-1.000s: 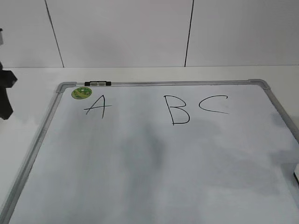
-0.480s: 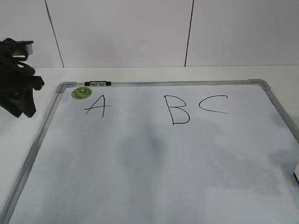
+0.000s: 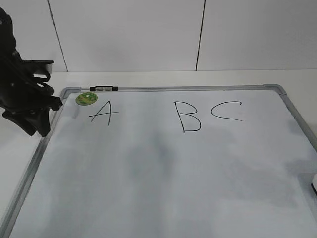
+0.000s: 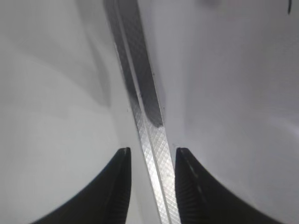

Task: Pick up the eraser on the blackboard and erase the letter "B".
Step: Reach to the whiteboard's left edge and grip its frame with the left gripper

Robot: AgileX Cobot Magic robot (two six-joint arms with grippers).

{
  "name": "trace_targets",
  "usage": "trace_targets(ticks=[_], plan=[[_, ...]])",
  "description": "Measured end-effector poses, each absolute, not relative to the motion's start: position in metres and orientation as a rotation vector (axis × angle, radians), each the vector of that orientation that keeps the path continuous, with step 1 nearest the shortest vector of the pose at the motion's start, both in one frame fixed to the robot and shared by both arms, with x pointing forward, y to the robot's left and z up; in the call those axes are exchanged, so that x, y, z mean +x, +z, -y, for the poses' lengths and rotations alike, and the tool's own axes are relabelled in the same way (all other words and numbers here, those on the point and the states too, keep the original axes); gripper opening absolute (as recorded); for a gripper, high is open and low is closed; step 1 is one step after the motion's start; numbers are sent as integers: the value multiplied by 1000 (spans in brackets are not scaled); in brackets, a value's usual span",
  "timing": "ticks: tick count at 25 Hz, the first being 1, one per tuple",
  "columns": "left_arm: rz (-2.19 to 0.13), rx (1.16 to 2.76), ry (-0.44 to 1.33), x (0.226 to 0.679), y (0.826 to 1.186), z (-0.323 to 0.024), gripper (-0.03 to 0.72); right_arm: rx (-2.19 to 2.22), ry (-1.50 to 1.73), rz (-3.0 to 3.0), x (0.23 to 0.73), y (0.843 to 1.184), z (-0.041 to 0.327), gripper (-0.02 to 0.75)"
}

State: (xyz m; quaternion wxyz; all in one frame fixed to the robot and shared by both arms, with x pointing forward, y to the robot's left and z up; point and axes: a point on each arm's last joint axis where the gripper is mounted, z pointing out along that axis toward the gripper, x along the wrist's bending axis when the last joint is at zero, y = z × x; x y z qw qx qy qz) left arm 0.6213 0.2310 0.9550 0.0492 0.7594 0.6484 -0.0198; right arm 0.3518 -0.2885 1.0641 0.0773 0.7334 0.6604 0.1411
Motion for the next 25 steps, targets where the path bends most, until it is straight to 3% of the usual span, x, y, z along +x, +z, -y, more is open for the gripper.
trace_targets(ticks=[8, 25], plan=[[-2012, 2311, 13, 625, 953, -234, 241, 2197, 423, -1979, 352, 1064, 288, 566], [-2028, 2322, -8, 626, 943, -233, 241, 2197, 423, -1979, 352, 1064, 288, 566]])
